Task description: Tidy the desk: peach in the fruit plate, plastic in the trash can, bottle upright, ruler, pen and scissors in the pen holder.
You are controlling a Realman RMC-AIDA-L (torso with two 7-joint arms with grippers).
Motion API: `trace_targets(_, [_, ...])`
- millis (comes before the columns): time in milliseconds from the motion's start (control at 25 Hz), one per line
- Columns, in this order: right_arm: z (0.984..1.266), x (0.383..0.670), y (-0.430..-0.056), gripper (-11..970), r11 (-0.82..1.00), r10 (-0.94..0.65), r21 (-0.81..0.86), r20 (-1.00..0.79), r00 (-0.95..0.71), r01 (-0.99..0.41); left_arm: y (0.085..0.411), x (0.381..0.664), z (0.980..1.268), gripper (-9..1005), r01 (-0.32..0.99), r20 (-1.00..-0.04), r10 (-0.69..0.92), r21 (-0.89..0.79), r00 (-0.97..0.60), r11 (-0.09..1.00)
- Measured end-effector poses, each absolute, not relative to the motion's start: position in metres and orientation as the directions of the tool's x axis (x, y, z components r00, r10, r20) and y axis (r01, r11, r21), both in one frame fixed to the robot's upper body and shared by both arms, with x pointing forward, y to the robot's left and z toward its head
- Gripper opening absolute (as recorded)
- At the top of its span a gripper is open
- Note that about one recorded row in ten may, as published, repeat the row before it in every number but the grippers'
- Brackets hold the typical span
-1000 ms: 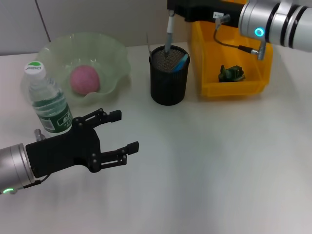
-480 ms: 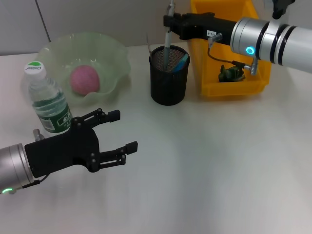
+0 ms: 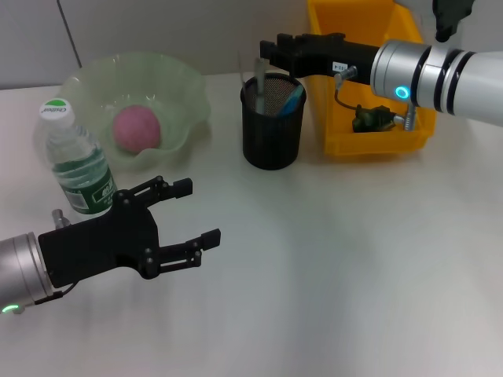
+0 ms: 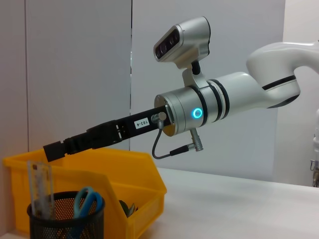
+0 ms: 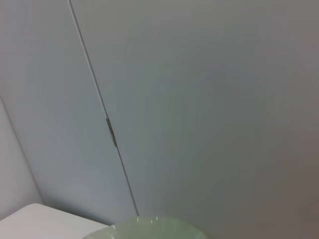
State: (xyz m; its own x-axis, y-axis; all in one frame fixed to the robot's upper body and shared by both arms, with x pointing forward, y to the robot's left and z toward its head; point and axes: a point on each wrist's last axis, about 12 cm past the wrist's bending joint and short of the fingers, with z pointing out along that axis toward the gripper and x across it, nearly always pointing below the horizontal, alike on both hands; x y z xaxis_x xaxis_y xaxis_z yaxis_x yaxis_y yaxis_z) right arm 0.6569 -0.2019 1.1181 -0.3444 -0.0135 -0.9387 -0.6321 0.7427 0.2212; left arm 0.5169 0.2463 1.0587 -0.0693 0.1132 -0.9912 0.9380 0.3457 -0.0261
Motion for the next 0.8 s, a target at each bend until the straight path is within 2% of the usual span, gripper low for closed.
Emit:
trace_targets(240, [1.114, 0.654, -0.205, 328, 0.746, -0.006, 0.231, -0.936, -0.352, -0.625, 0.247, 0.517, 1.059, 861, 0.938, -0.991, 0.115, -0.026, -0.070, 0.346])
trace_targets(440, [1.116, 0.651, -0.211, 568, 0.746, 0.033, 0.247, -0.941, -0.337, -0.618, 0.247, 0.516, 1.058, 861, 0.937, -0.991, 0.115, -0.026, -0.070, 0.348])
trace_targets(560, [1.120, 0.647, -0.214, 668, 0.725, 0.074, 0.266, -0.947, -0.311, -0.635, 0.248, 0.516, 1.058, 861, 0.936, -0.991, 0.113, -0.028, -0.071, 0.351])
trace_targets(800, [1.129, 0.629, -0.237, 754, 0.680, 0.202, 0.313, -0.949, -0.241, -0.663, 0.249, 0.516, 1.058, 861, 0.934, -0.991, 0.107, -0.034, -0.077, 0.356])
